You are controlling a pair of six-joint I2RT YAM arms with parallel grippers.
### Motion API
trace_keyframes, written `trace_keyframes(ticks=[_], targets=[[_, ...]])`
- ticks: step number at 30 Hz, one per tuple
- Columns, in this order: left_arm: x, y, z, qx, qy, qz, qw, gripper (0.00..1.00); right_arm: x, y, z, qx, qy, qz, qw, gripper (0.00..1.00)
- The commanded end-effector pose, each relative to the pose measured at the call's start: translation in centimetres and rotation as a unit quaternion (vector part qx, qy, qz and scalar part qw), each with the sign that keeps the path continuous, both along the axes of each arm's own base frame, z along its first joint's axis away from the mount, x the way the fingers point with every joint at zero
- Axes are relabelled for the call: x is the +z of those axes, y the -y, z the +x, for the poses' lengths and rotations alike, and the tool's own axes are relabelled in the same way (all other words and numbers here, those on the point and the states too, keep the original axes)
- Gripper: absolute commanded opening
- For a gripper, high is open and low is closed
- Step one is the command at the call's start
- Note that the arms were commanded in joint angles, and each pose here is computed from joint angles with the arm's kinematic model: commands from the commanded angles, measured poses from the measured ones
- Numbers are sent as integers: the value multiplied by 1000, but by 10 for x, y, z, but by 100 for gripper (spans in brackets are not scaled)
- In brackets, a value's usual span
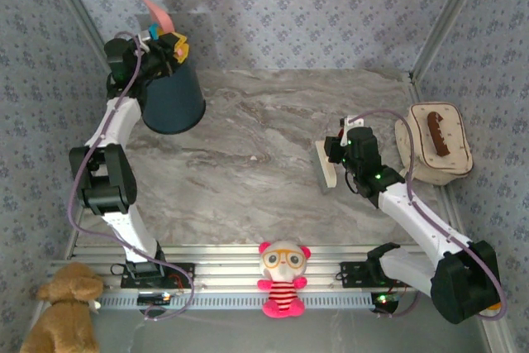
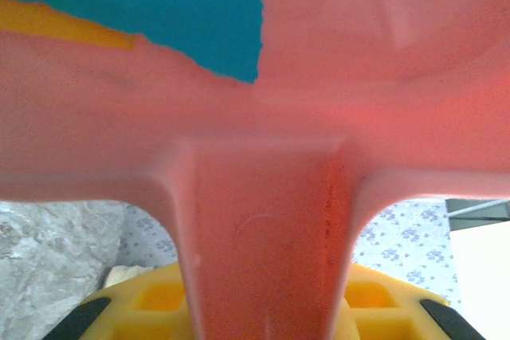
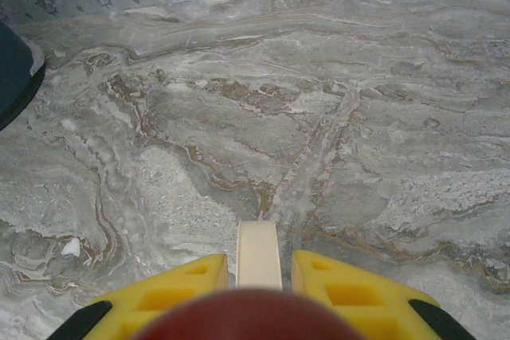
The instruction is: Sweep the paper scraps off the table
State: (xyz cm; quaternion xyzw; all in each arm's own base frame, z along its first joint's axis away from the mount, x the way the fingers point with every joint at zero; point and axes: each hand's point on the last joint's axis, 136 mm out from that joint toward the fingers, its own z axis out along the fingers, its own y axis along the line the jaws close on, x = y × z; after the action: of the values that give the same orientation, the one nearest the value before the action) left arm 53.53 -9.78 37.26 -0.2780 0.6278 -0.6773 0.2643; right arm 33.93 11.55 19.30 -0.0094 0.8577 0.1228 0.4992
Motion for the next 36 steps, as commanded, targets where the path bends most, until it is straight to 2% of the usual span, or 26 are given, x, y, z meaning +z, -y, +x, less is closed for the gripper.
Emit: trace_keyframes(ticks=[1,16,23,36], targets=[[26,3,-3,1,43,-23,999,0,9,-1,4,-4,14,15,1000,0],[39,9,-3,15,49,-87,995,0,6,-1,4,-3,9,18,1000,0],[40,4,-3,34,51,-138,989,0,6,-2,4,-2,9,20,1000,0],[47,7,-5,26,60,-179,982,0,4,-2,4,-2,8,20,1000,0]])
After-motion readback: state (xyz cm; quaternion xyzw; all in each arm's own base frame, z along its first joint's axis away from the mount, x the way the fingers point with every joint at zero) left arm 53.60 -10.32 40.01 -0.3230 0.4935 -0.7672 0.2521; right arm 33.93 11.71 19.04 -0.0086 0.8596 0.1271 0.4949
